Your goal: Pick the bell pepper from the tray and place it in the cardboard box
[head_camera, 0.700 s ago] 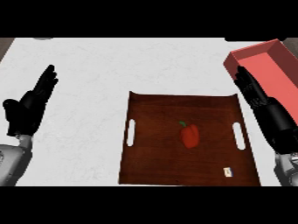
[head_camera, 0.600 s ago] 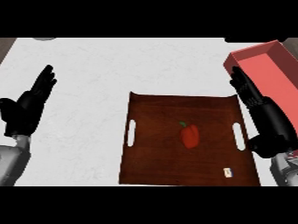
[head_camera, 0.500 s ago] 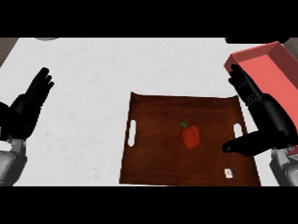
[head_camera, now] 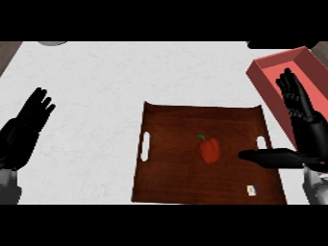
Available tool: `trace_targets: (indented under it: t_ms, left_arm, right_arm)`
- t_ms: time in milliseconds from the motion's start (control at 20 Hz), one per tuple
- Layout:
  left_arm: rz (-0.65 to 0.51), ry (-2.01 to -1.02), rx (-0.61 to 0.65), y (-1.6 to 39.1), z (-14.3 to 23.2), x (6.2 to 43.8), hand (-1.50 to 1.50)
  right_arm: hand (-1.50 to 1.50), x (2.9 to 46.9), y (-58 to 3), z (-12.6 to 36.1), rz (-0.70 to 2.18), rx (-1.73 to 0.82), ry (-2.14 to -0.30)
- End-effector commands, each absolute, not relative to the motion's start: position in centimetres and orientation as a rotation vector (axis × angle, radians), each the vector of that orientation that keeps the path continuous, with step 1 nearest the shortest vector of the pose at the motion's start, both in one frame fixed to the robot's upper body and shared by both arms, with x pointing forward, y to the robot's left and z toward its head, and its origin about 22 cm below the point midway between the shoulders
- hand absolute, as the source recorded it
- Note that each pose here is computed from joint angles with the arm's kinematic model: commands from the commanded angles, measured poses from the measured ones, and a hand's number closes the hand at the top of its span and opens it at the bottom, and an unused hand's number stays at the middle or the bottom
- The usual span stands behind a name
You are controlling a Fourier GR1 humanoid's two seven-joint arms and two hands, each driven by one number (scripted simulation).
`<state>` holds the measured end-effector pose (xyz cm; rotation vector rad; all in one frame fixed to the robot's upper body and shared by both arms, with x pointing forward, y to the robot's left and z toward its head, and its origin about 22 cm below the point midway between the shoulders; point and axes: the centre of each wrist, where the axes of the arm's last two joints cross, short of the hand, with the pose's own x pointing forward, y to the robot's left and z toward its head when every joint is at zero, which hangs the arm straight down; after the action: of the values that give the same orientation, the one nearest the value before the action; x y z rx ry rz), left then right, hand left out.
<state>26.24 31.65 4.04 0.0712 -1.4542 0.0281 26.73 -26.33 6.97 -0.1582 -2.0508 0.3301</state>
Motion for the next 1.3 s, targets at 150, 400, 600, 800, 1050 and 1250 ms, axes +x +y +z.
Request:
trace_targets:
  t_ms: [150,400,600,800,1050,1250]
  left_arm:
    - [0.050,-1.433,0.057,32.9,4.7,24.5,0.00]
    - [0.032,-1.427,0.082,33.0,3.8,24.0,0.00]
    - [0.049,-1.417,0.049,32.3,4.3,25.5,0.00]
    - [0.017,-1.462,0.046,31.9,5.2,24.9,0.00]
    - [0.035,-1.451,0.031,32.0,5.6,24.6,0.00]
    - [0.036,-1.442,0.064,32.1,5.5,24.2,0.00]
  right_arm:
    - [-1.50,24.3,-25.5,8.7,0.720,-0.213,-2.019]
    - [-1.50,23.9,-28.0,10.8,1.125,-0.531,-1.694]
    - [-1.50,23.5,-24.1,12.5,1.301,-0.613,-1.513]
    - [-1.50,24.6,-19.4,12.8,1.380,-0.634,-1.323]
    - [-1.50,26.7,-16.0,13.5,1.399,-0.598,-1.166]
    - [-1.50,26.8,-13.6,13.7,1.379,-0.540,-1.119]
